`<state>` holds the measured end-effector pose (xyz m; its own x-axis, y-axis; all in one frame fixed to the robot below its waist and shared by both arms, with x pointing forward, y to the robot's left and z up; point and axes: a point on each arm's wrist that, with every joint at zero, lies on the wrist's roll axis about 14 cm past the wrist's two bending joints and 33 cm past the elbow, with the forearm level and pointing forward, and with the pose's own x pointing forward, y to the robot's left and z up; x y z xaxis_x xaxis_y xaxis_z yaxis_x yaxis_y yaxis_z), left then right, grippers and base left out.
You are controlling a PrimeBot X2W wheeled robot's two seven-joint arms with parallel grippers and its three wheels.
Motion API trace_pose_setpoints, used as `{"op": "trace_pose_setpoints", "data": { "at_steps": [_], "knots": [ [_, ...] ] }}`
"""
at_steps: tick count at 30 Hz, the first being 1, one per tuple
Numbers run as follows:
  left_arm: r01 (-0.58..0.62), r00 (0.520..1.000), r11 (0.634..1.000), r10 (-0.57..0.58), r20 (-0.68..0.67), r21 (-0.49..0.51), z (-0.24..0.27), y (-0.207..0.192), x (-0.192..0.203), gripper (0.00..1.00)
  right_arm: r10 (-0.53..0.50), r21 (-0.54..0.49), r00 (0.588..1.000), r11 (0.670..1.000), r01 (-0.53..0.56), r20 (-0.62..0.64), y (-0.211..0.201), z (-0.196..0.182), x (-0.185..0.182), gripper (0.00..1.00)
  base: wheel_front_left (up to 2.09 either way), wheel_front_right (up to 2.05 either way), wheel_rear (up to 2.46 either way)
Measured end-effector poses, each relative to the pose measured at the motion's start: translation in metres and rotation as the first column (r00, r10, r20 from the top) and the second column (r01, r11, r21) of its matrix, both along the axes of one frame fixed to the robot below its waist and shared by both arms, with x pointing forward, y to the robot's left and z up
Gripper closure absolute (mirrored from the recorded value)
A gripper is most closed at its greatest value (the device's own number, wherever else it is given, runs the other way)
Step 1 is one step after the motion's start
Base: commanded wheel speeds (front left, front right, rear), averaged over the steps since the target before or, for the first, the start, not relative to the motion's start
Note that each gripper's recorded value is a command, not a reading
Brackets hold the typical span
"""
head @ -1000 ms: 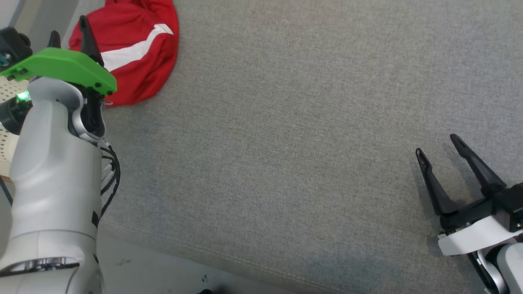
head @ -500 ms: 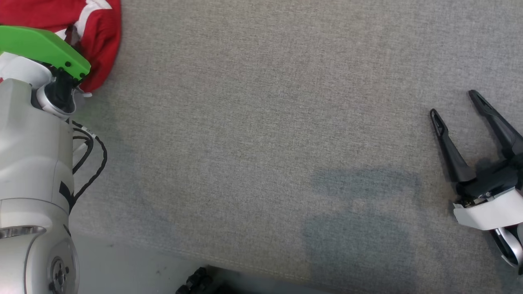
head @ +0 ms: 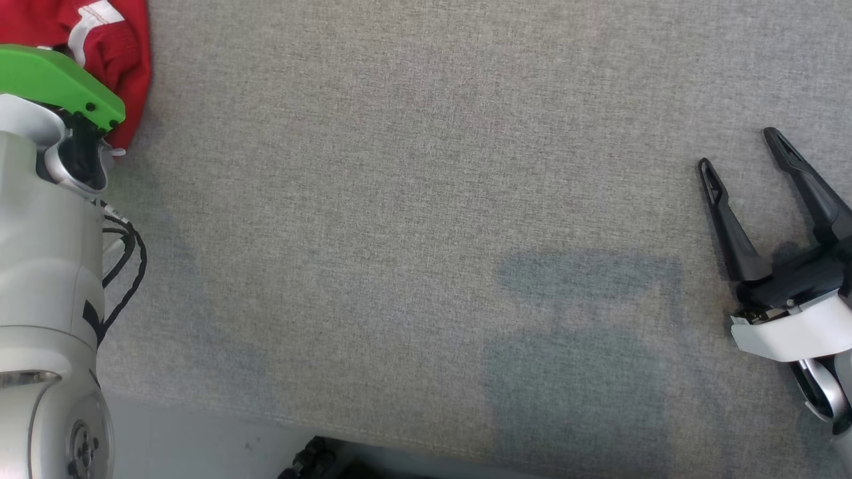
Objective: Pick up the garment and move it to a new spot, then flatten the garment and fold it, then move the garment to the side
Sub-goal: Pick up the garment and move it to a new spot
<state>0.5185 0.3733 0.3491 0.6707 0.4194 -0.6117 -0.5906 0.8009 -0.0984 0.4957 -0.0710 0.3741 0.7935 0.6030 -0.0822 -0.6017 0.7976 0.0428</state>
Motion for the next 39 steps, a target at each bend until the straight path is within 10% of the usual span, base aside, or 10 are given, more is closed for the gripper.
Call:
{"op": "trace_pose_setpoints", "data": {
  "at_steps": [24, 39],
  "knots": [
    [0.12, 0.824, 0.983, -0.177, 0.539, 0.138, 0.175, -0.023, 0.011, 1.0, -0.118, 0.118, 0.99, 0.987, 0.109, 0.071, 0.009, 0.093, -0.046, 0.0, 0.0, 0.0, 0.0],
    [0.46, 0.591, 0.879, -0.412, 0.694, 0.13, 0.254, -0.166, 0.017, 1.0, -0.314, 0.171, 0.937, 0.942, 0.288, 0.154, -0.043, 0.149, -0.097, 0.0, 0.0, 0.0, 0.0]
  ]
}}
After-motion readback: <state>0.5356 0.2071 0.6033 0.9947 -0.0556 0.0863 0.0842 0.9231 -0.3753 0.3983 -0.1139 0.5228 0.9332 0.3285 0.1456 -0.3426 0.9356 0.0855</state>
